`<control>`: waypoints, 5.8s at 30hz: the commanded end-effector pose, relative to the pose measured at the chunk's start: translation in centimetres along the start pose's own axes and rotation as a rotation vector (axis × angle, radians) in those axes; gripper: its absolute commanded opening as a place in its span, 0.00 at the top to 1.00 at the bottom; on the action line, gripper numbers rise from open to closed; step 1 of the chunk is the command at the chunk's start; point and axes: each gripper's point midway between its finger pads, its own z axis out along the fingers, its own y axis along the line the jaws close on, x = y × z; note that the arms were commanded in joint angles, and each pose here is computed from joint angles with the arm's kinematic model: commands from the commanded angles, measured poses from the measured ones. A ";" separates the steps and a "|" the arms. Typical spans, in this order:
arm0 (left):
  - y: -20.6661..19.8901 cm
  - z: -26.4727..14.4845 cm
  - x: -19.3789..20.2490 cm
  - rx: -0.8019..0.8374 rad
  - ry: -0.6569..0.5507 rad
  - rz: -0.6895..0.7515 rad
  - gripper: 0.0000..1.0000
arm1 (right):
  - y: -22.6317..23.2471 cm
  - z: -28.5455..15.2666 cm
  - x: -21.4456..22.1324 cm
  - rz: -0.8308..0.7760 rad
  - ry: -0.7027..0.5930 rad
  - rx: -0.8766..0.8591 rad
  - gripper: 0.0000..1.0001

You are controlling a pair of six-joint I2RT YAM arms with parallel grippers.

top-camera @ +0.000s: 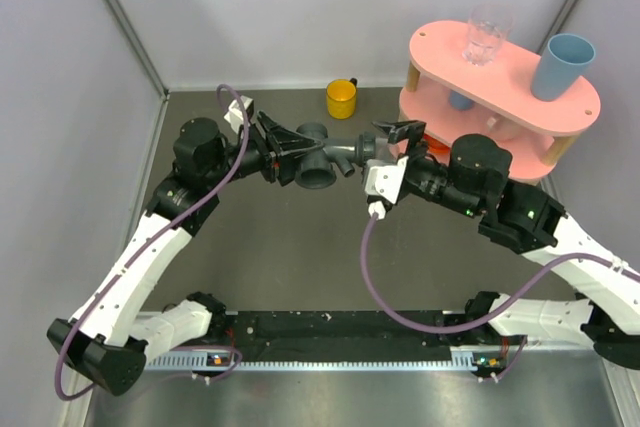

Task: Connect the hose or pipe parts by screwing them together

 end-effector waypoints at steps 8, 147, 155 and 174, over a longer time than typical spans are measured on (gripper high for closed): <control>-3.7 -0.7 1.7 0.064 0.113 0.027 1.00 | 1.3 0.7 -0.8 0.015 -0.017 -0.082 0.21; -6.4 -2.0 0.5 0.108 0.005 0.115 1.00 | -4.3 -3.9 -2.8 0.283 -0.118 0.139 0.01; -7.6 -2.7 0.9 0.081 0.014 0.049 1.00 | -2.8 -1.0 -3.7 0.064 -0.070 0.085 0.02; -10.0 -3.5 2.6 0.408 0.042 0.608 1.00 | -0.8 1.3 -5.0 0.400 -0.065 -0.088 0.95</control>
